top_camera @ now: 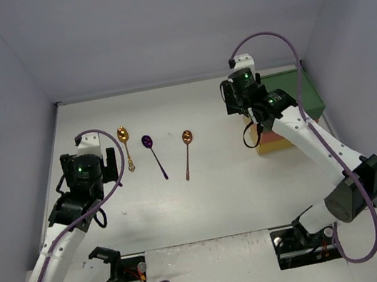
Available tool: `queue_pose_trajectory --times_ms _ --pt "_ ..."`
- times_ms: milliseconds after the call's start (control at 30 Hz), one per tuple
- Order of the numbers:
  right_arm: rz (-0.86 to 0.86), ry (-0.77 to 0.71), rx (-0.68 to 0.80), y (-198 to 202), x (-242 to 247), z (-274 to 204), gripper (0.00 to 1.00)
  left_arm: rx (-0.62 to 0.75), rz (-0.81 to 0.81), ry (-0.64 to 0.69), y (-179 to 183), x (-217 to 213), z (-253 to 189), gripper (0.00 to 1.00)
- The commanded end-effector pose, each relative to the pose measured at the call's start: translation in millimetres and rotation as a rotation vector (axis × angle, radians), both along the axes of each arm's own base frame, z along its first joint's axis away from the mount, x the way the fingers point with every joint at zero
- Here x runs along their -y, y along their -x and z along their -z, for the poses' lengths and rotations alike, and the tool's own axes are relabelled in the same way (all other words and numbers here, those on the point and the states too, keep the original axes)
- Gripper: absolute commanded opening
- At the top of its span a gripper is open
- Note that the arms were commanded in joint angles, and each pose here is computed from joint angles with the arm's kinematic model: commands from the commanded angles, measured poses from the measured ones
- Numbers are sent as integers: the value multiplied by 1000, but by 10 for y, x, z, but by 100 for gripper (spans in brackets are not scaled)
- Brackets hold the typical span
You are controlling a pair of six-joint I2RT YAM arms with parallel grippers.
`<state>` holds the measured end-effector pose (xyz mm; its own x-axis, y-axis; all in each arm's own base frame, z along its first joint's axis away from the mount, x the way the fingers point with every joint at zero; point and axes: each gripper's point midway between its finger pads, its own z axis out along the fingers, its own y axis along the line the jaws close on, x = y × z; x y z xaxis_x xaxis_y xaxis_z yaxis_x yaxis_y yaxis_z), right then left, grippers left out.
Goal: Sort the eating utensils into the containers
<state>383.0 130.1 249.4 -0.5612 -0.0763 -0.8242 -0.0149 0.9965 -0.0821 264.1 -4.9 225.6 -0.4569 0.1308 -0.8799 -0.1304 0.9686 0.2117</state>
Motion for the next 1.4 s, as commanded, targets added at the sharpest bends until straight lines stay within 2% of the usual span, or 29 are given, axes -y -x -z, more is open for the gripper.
queue_pose_trajectory --times_ms 0,400,1367 --pt "71 12 70 93 218 -217 54 61 4 15 -83 23 -151 87" --pt "155 -23 43 392 518 -67 54 54 9 17 -92 36 -137 87" --pt "104 -85 -50 512 377 242 53 47 7 13 -89 32 -117 87"
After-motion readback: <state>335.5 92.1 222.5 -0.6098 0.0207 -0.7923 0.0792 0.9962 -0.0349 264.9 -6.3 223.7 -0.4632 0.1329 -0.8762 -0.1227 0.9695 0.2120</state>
